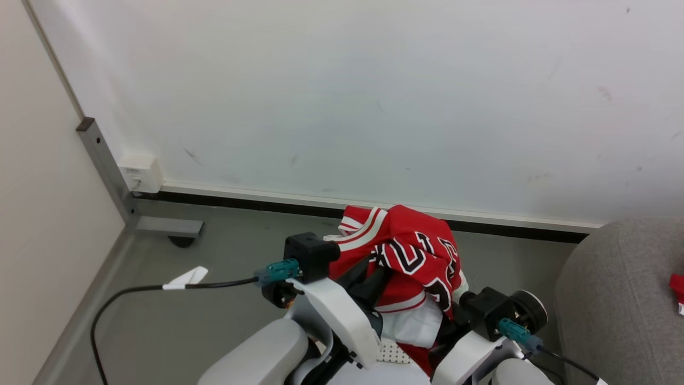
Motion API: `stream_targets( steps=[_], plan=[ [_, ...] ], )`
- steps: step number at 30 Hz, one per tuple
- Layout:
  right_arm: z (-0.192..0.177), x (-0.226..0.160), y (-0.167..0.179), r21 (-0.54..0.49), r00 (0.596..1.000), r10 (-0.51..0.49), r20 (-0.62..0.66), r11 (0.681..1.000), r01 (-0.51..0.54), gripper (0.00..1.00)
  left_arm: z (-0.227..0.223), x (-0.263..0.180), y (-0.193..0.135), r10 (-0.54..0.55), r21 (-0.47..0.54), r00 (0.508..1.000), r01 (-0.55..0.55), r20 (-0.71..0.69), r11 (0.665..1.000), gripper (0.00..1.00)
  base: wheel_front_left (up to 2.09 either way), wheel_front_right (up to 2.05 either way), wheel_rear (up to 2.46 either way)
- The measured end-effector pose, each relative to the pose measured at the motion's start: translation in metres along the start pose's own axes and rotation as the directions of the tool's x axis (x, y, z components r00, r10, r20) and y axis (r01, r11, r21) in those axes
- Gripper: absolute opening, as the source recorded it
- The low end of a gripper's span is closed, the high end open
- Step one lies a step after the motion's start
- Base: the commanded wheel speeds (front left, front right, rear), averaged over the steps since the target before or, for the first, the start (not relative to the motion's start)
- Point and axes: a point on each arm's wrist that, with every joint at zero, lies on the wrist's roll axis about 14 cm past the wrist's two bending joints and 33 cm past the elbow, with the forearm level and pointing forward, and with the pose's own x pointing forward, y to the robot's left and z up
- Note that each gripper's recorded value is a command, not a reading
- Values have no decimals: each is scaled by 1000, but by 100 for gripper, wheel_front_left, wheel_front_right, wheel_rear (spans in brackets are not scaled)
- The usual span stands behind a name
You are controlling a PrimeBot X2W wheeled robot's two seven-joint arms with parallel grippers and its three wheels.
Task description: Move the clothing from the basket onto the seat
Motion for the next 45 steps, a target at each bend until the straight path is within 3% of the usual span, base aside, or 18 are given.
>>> stream_targets(
  steps=[4, 5, 7, 8, 9, 17, 26, 32, 45],
  plan=[
    [7, -2, -8, 25, 999, -32, 25, 999, 31, 0, -2, 1, 4, 10, 1, 1000, -10, -2, 1000, 0, 0, 0, 0],
    [8, -4, -11, 35, 999, -44, 31, 998, 43, 0, -4, 1, 4, 12, -1, 1000, -12, -6, 1000, 9, 0, 0, 0],
    [14, -6, -19, 62, 996, -75, 54, 995, 72, 0, -11, 1, 4, 12, -6, 1000, -12, -19, 1000, 51, 0, 0, 0],
    [16, -8, -24, 80, 994, -94, 65, 993, 88, 0, -14, 2, 3, 9, -8, 1000, -9, -26, 1000, 94, 0, 0, 0],
    [17, -11, -29, 100, 991, -115, 71, 989, 108, 0, -17, 3, 1, 4, -10, 999, -4, -34, 1000, 100, 0, 0, 0],
    [36, -41, -83, 150, 947, -292, 133, 950, 272, 0, -30, 17, -26, -90, -27, 995, 90, -32, 996, 100, 0, 0, 0],
    [53, -99, -147, 142, 850, -492, 188, 870, 472, 0, -49, 37, -62, -223, -37, 973, 222, -51, 974, 100, 0, 0, 0],
    [55, -157, -181, 123, 760, -620, 196, 784, 608, 0, -58, 52, -89, -319, -41, 946, 317, -56, 948, 100, 0, 0, 0],
    [59, -254, -206, 101, 578, -788, 214, 606, 789, 0, -77, 76, -150, -521, -80, 852, 517, -49, 852, 100, 0, 0, 0]
  ],
)
